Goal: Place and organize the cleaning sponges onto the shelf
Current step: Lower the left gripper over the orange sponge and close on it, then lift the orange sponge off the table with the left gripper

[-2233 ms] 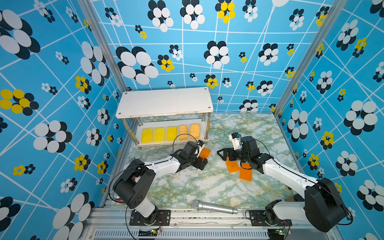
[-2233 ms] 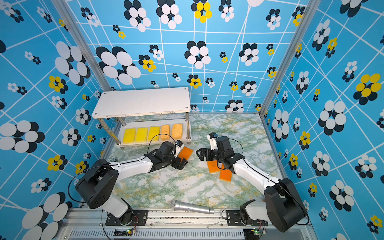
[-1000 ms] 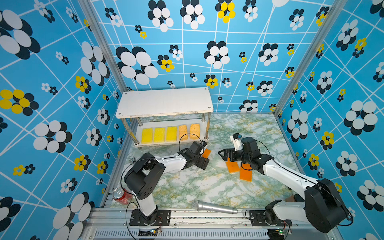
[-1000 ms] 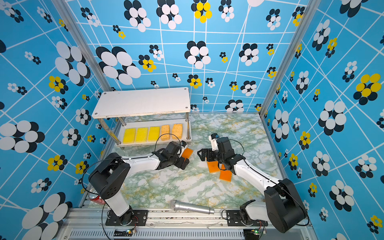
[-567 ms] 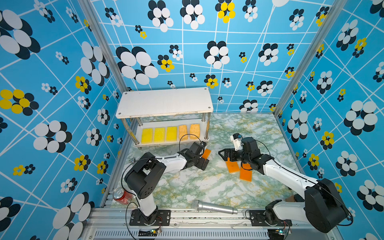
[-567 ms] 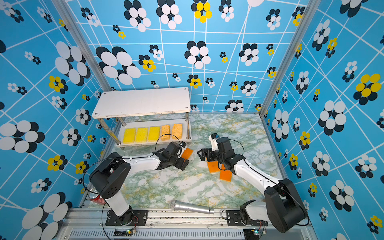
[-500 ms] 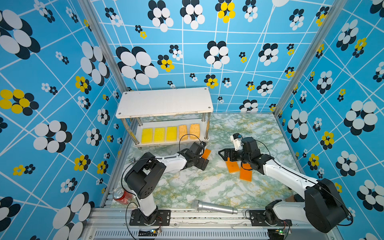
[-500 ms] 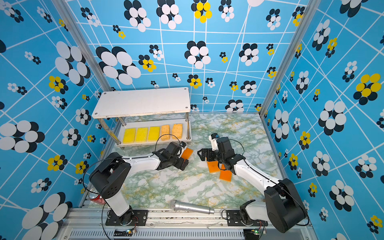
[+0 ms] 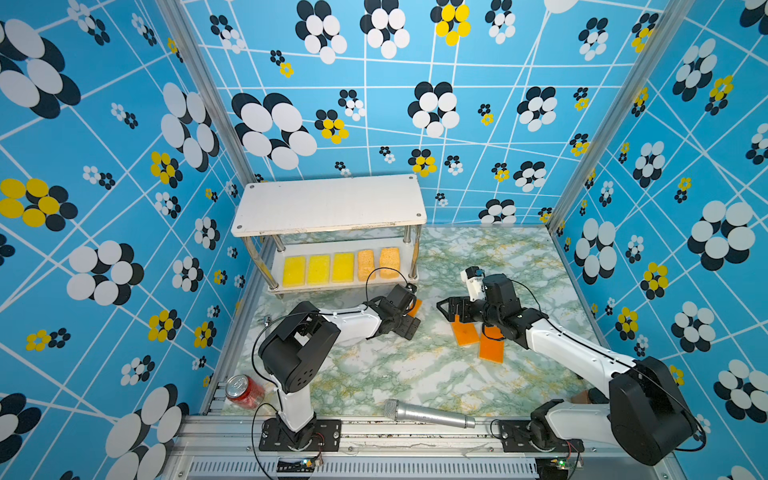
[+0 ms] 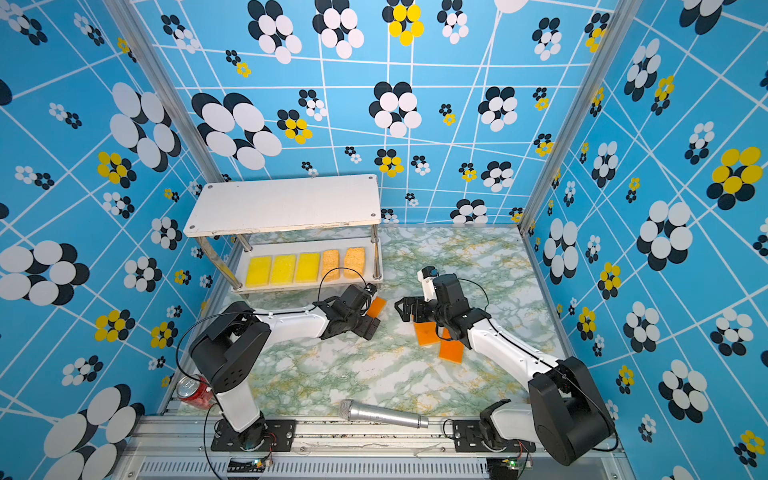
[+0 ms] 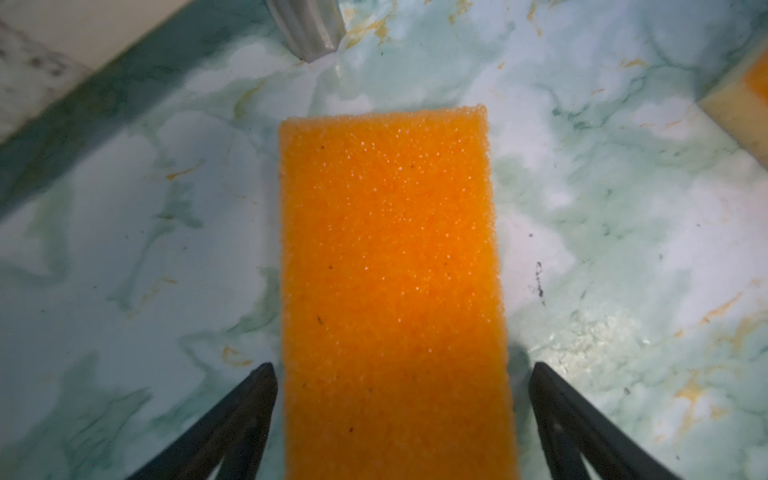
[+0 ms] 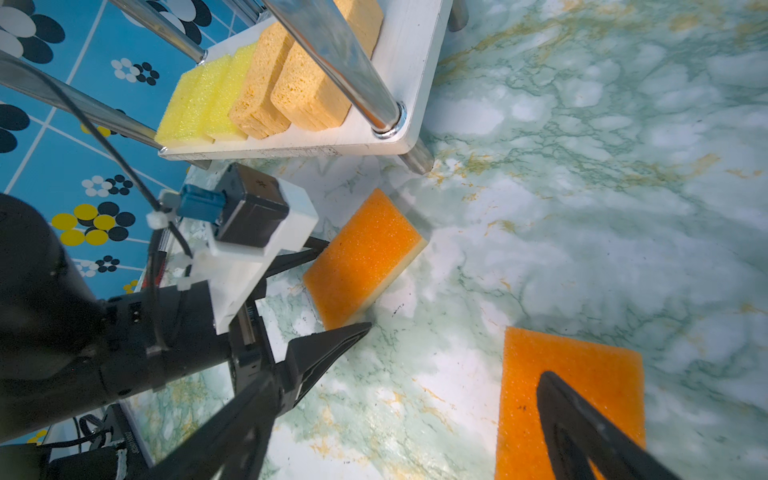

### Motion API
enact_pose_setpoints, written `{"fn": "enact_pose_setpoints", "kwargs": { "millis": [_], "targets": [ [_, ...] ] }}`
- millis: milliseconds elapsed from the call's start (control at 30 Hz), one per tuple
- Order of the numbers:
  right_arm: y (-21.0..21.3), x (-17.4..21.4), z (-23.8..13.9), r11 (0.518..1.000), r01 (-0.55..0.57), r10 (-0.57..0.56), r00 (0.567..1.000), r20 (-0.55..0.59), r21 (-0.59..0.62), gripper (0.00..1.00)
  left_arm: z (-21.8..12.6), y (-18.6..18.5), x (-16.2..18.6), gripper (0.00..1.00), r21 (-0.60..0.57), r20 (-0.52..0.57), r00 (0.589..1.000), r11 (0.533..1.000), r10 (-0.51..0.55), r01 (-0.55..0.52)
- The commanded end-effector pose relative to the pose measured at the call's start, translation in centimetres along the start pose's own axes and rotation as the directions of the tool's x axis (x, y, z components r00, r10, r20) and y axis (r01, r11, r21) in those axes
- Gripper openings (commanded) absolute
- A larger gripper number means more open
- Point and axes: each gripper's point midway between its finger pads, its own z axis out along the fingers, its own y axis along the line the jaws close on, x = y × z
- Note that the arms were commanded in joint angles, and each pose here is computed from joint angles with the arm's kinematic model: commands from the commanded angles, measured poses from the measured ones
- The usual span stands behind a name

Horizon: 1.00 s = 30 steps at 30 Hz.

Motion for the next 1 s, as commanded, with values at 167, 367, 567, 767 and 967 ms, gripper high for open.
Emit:
{"fn": "enact_pose_setpoints", "kwargs": {
  "millis": [167, 367, 567, 767, 967],
  "targets": [
    [-0.7, 0.1, 0.1, 1.000, -0.010, 0.010, 1.000, 0.010, 0.017, 0.99, 0.5, 0.3, 2.0, 0.87, -0.056, -0.100, 0.994, 0.997, 0.039, -0.044],
    [-0.9, 0.2, 0.1, 1.000, -0.013, 0.013, 1.000, 0.009, 0.021, 0.99, 0.5, 0.5, 2.8, 0.80, -0.065, -0.121, 0.992, 0.997, 0.033, -0.041],
    [-1.0, 0.3, 0.1, 1.000, -0.015, 0.015, 1.000, 0.011, 0.023, 0.99, 0.5, 0.5, 3.0, 0.73, -0.062, -0.124, 0.992, 0.998, 0.023, -0.031],
    [-1.1, 0.3, 0.0, 0.999, -0.016, 0.016, 1.000, 0.011, 0.028, 0.99, 0.2, 0.3, 2.5, 0.66, -0.054, -0.111, 0.994, 0.998, 0.014, -0.020],
    [-1.3, 0.5, 0.1, 0.999, -0.021, 0.021, 1.000, 0.008, 0.033, 0.99, -0.9, 0.1, 1.5, 0.61, -0.036, -0.072, 0.997, 0.999, 0.003, -0.005]
  ]
}}
